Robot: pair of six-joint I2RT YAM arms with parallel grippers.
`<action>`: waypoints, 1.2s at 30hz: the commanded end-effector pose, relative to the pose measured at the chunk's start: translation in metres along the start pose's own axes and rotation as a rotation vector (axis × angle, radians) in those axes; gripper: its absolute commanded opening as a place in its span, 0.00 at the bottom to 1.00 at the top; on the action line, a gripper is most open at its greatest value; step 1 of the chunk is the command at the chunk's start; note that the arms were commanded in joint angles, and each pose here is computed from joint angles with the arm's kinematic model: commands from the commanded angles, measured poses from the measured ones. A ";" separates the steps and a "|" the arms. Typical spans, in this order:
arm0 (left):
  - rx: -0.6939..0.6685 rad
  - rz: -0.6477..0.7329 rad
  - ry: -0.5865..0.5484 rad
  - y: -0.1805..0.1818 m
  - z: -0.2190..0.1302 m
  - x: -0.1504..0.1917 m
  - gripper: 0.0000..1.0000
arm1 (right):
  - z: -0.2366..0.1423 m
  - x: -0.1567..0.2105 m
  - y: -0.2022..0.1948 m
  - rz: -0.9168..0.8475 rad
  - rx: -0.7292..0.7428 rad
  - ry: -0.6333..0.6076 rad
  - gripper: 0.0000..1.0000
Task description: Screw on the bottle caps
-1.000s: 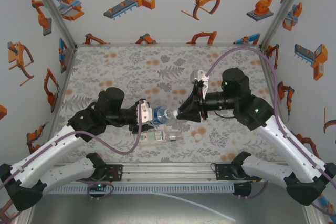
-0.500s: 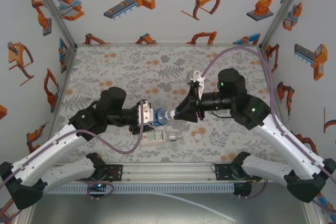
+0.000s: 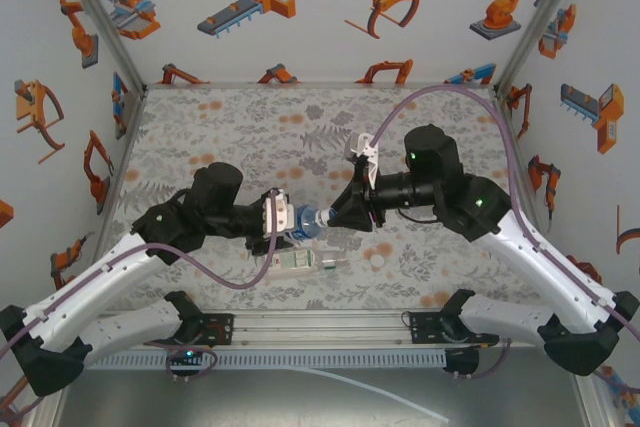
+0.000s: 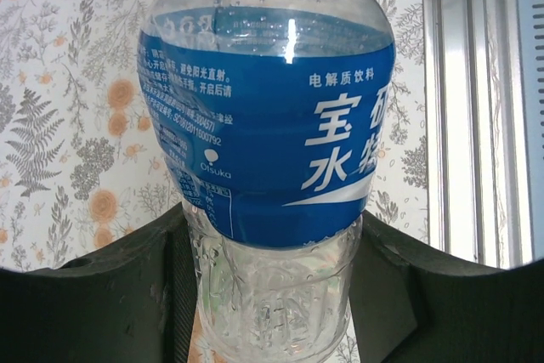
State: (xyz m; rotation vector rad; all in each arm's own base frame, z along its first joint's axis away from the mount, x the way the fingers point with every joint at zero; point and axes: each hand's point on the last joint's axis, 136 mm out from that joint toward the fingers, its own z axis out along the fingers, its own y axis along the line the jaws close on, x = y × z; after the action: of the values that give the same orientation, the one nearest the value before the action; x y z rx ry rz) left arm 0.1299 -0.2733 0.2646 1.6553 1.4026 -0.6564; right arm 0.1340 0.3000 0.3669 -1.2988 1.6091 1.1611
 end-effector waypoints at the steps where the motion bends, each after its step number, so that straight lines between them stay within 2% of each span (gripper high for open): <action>1: 0.026 0.044 -0.061 -0.003 -0.006 -0.021 0.00 | 0.003 0.000 0.001 -0.046 0.006 0.030 0.00; 17: 0.062 -0.021 -0.076 -0.001 0.000 -0.029 0.00 | 0.013 0.010 0.010 -0.084 -0.034 0.067 0.00; 26: 0.152 -0.027 -0.093 -0.014 0.003 -0.032 0.00 | 0.011 0.016 0.022 -0.139 -0.076 0.076 0.00; 36: 0.264 -0.053 -0.050 -0.029 0.002 -0.029 0.00 | 0.012 0.021 0.028 -0.188 -0.129 0.132 0.00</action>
State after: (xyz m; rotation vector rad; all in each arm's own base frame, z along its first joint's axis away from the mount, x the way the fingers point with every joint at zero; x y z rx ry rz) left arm 0.1090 -0.2784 0.2465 1.7899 1.5329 -0.8410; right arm 0.1105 0.3042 0.3561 -1.5229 1.5046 1.0873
